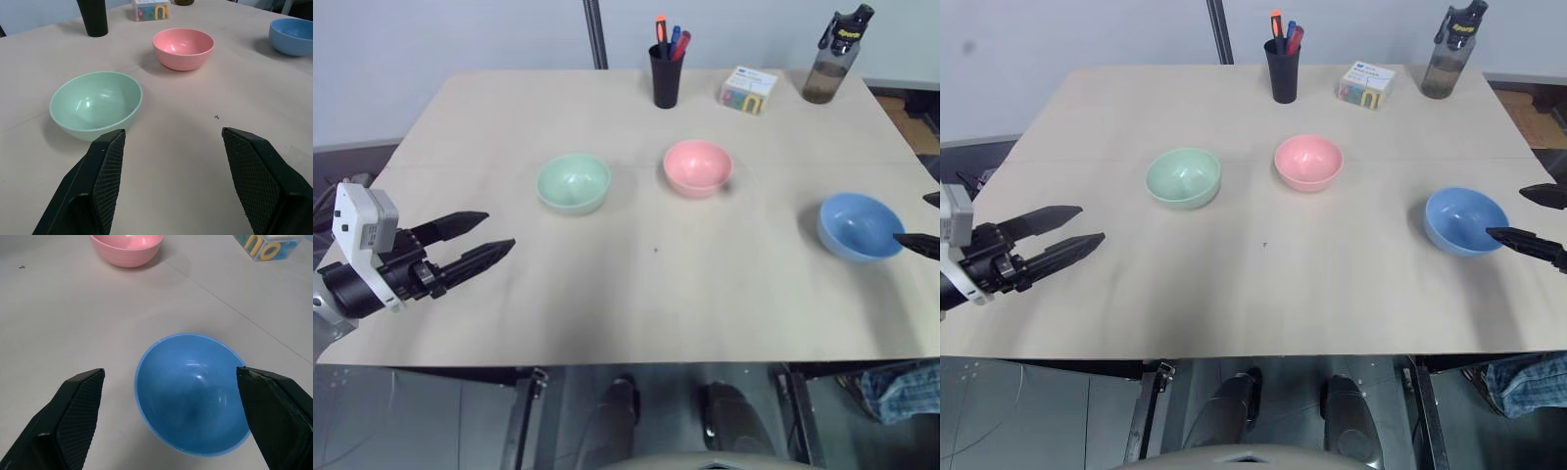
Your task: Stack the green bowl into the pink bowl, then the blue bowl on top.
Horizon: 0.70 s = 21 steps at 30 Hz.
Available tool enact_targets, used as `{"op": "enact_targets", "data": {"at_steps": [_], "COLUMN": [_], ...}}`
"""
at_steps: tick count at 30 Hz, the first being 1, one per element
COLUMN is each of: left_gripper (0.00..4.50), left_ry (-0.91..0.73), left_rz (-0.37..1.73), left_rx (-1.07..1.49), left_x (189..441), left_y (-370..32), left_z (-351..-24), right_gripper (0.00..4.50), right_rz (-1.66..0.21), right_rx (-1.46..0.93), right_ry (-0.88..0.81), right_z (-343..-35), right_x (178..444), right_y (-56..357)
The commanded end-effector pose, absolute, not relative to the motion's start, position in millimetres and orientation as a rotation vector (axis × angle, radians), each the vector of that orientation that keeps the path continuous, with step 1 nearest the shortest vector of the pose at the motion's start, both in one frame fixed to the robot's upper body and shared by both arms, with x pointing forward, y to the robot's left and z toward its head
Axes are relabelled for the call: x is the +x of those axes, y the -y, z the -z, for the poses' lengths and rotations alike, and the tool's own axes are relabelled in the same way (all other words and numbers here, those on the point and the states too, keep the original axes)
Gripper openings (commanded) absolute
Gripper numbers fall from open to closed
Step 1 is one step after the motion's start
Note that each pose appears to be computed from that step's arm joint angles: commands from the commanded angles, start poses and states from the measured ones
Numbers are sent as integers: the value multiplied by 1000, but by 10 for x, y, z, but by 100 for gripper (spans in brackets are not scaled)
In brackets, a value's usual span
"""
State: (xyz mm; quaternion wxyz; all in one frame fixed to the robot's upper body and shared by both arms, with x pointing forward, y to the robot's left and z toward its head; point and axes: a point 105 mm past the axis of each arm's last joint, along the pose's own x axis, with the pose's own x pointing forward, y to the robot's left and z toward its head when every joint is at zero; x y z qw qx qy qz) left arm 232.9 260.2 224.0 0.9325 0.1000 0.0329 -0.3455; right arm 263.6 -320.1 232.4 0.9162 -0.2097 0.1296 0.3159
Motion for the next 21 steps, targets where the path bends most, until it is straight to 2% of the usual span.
{"op": "enact_targets", "data": {"at_steps": [1,4,11,14,19,21], "left_gripper": [334,334,334,334,334,334], "left_ry": [-5,59,99,222,158,171], "left_rz": [691,671,649,650,674,699], "left_rx": [243,274,301,241,232,221], "left_x": [2344,2422,2465,2483,2548,2562], "left_y": [-2597,-2551,-2539,-2507,-2396,-2293], "left_z": [-2345,-2336,-2340,-2435,-2359,-2346], "right_gripper": [450,450,450,450,450,450], "right_rz": [-658,-689,-696,-720,-839,-879], "right_rx": [-478,-477,-495,-487,-431,-448], "right_ry": [-204,-132,-88,-59,-26,-4], "right_z": [-2451,-2382,-2309,-2277,-2156,-2075], "right_x": [2682,2774,2864,2954,3209,3402], "right_y": [3108,2907,2763,2593,2033,1732]}}
